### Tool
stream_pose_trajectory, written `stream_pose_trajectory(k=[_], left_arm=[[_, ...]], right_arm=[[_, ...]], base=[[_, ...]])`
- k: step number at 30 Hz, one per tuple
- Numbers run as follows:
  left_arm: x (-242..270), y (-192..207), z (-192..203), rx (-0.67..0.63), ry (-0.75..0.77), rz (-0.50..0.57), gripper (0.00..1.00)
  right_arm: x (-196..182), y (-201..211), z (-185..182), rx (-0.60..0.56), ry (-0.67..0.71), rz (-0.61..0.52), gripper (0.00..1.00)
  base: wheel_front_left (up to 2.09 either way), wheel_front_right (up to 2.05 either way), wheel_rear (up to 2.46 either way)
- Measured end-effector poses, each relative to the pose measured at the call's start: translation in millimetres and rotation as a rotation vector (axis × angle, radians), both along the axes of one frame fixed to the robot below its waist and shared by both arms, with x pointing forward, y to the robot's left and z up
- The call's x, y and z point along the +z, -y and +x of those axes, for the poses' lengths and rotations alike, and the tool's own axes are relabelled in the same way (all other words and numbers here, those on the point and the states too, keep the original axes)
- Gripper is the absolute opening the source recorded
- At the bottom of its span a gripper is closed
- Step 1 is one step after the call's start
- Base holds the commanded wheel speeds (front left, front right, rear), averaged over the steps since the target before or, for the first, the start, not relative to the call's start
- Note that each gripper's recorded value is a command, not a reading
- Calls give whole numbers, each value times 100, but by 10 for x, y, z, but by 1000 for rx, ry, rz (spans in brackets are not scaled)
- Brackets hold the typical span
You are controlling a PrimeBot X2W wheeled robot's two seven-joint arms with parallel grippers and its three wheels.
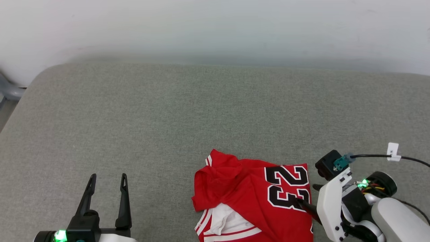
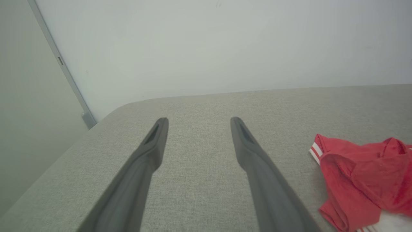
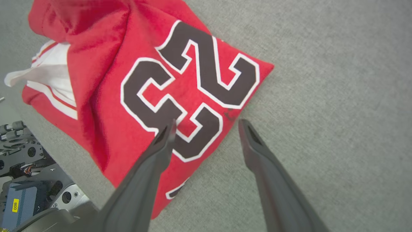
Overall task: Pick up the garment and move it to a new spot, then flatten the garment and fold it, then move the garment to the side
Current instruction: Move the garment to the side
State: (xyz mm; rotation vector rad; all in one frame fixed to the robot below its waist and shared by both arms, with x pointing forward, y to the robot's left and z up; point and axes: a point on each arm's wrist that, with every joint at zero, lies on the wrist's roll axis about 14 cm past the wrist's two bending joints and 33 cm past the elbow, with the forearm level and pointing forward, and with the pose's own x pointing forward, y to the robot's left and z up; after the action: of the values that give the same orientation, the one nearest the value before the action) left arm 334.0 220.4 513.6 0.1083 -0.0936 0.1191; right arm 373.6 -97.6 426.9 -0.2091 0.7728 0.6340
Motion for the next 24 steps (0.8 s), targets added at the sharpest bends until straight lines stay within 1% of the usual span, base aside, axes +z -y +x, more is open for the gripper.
stream_pose_trajectory(k=[7,12,19,21,24], left_arm=[[-60,-44,46,16,-20,-2,100],[-92,-57,77,20,-30,-3,100],[-130,-58,86,24,-42,-8,100],[-134,-51,85,23,-42,-10,100],[-130,-40,85,20,-40,-12,100]], right_arm=[[-389,-98,-128,32,-117,-25,100],[-605,-148,-221,57,-177,-46,100],[-692,-217,-267,84,-189,-39,100],[-685,-222,-260,85,-172,-31,0],[-648,-266,-237,82,-149,-1,0]], base=[[0,0,0],[0,0,0],[0,0,0],[0,0,0],[0,0,0]])
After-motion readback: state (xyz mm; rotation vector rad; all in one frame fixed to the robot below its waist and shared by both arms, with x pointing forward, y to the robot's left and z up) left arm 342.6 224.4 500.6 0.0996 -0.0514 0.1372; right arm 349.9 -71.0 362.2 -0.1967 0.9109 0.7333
